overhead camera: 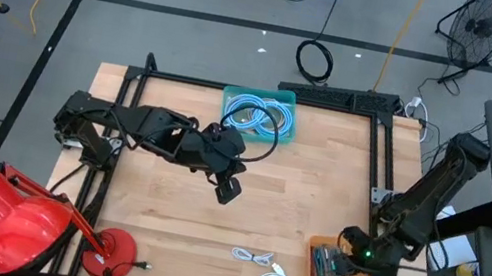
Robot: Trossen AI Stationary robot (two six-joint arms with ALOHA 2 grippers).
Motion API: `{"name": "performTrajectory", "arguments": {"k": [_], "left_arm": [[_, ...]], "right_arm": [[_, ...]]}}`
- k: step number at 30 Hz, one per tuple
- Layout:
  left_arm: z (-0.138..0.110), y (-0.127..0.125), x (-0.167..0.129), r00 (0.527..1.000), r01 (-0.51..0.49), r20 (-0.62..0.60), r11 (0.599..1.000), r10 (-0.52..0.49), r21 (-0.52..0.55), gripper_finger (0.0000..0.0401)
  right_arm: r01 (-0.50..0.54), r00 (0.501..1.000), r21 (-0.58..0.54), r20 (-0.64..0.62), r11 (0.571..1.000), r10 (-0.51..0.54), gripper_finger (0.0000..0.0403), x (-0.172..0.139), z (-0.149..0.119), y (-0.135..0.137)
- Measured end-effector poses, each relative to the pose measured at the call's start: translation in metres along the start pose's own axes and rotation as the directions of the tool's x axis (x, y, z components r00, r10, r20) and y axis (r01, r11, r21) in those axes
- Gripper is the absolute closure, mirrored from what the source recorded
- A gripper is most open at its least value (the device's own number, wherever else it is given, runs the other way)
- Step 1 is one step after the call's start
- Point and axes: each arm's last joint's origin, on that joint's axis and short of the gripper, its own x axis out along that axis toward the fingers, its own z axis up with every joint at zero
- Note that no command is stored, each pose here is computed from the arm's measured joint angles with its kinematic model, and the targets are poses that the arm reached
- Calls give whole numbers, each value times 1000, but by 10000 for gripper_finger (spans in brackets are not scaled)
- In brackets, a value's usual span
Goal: Pick & Place USB Port
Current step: Put the white charger cable into the orange bin
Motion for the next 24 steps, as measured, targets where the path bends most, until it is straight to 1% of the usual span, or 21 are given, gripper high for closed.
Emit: {"name": "performTrajectory", "arguments": {"k": [2, 4, 7, 9, 13, 16, 19, 24], "left_arm": [[0, 0, 0, 1000, 2, 3, 1000, -2, -1, 380], [1, -1, 0, 1000, 6, 7, 1000, -6, -2, 380], [2, -2, 0, 1000, 17, 22, 1000, -17, -1, 380], [4, -3, 0, 999, 27, 36, 1000, -27, -1, 380], [6, -4, 0, 997, 43, 60, 999, -43, 3, 380], [8, -5, 0, 996, 54, 75, 999, -54, 3, 380], [10, -7, -1, 992, 71, 103, 997, -71, 8, 380], [15, -10, -2, 983, 112, 140, 993, -115, 31, 380]], "right_arm": [[-102, 994, -28, 37, 994, 103, 303, -6, 1, 5], [-205, 974, -64, 88, 977, 210, 303, -13, 2, 9], [-321, 928, -105, 163, 941, 334, 303, -23, 4, 14], [-386, 887, -144, 213, 911, 409, 303, -30, 6, 17], [-485, 778, -241, 321, 841, 541, 303, -42, 8, 23], [-525, 668, -330, 412, 785, 620, 303, -52, 11, 27], [-527, 559, -407, 496, 746, 665, 303, -63, 15, 32], [-484, 397, -510, 596, 711, 697, 303, -83, 28, 42]]}}
